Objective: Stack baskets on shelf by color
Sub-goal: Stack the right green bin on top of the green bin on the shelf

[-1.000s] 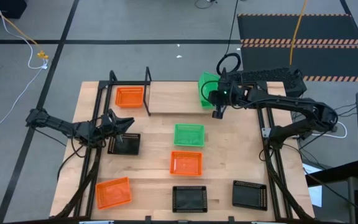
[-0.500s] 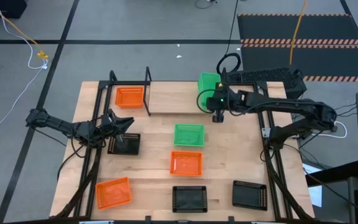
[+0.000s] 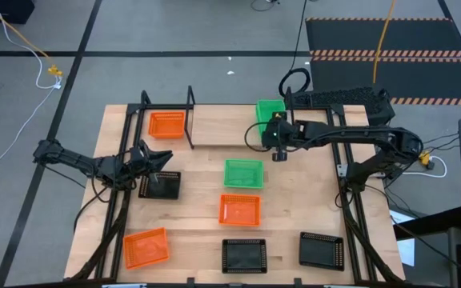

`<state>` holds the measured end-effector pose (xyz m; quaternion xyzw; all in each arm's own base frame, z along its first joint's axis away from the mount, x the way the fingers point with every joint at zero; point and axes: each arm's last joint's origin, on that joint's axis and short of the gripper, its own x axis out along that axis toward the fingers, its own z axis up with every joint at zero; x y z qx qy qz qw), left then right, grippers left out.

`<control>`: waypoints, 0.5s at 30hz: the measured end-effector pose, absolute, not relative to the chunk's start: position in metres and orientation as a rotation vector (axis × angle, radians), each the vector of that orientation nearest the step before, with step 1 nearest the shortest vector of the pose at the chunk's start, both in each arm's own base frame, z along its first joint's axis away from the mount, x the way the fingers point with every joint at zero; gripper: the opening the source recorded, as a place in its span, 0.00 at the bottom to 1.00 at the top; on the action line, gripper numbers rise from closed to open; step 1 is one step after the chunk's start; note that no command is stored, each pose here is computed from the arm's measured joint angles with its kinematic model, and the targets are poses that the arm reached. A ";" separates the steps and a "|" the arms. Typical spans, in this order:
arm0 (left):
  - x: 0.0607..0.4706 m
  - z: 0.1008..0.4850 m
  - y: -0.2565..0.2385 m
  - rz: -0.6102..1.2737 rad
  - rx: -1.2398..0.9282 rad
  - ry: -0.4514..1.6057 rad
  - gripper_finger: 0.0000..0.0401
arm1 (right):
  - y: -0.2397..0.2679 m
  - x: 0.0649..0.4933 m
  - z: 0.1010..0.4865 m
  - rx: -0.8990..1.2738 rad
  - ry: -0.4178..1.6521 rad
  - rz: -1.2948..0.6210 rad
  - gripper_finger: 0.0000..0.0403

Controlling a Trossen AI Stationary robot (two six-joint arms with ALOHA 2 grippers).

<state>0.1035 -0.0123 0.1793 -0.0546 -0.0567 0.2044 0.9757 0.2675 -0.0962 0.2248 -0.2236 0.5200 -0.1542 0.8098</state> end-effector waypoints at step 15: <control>0.103 0.179 -0.012 0.413 -0.109 -0.114 0.14 | -0.090 0.265 0.232 -0.255 1.027 -0.429 0.26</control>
